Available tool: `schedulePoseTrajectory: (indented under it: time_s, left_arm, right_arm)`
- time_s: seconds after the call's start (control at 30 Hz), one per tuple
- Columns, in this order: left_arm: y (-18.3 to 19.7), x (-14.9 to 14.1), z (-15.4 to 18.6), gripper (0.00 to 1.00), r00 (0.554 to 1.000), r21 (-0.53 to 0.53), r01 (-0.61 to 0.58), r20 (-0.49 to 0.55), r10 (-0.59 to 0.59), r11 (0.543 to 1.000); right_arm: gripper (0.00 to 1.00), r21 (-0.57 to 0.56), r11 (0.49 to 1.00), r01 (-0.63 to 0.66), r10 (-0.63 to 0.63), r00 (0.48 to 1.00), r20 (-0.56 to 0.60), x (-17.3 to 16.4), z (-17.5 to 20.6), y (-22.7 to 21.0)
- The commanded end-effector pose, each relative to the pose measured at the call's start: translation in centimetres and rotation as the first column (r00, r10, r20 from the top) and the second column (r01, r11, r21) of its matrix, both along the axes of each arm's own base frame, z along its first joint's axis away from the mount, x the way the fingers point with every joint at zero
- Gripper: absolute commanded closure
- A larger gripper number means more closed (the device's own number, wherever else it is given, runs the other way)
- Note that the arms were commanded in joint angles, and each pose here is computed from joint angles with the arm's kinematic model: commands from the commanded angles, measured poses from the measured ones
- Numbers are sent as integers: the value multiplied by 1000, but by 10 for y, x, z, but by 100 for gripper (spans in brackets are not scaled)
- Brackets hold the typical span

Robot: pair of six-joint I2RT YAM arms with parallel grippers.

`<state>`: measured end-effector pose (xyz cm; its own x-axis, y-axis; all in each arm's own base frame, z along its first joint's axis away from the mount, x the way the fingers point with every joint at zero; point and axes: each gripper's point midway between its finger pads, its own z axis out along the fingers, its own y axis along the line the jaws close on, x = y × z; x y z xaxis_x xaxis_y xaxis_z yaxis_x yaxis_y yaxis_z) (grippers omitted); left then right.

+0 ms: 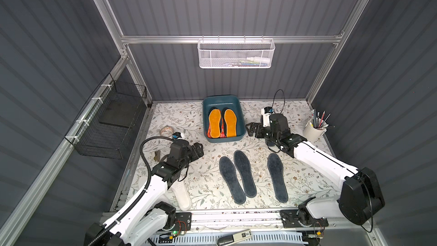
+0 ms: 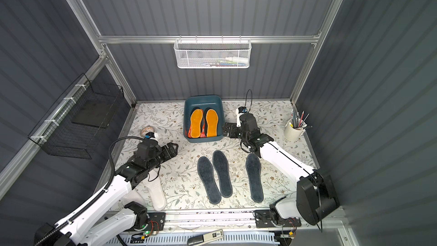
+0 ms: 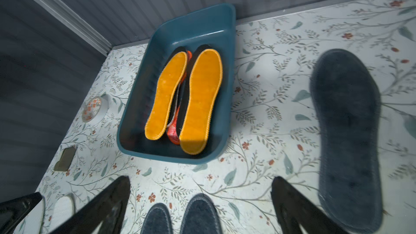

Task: Put the insoles into the storage box
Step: Place the insole in the storage box, then move the insole to the center of the board.

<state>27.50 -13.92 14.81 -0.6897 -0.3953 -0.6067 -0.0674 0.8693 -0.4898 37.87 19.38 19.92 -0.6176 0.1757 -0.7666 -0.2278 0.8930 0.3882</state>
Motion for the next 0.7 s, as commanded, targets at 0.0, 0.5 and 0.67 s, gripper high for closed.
schedulePoseTrajectory:
  time_s: [0.0, 0.5, 0.67]
  left_arm:
    - [-10, -7, -12, 20, 997, 62, -40, -59, 44, 997]
    - [-115, -31, -67, 43, 959, 193, 182, -251, -131, 964]
    - [-140, -39, -84, 43, 928, 181, 259, -319, -192, 949]
  right_arm:
    - [1, -5, 997, 77, -77, 997, -32, 0, -12, -19]
    - [1, -11, 990, 140, -140, 982, -125, -13, -37, -47]
    - [1, -14, 988, 154, -154, 979, -134, -17, -42, -54]
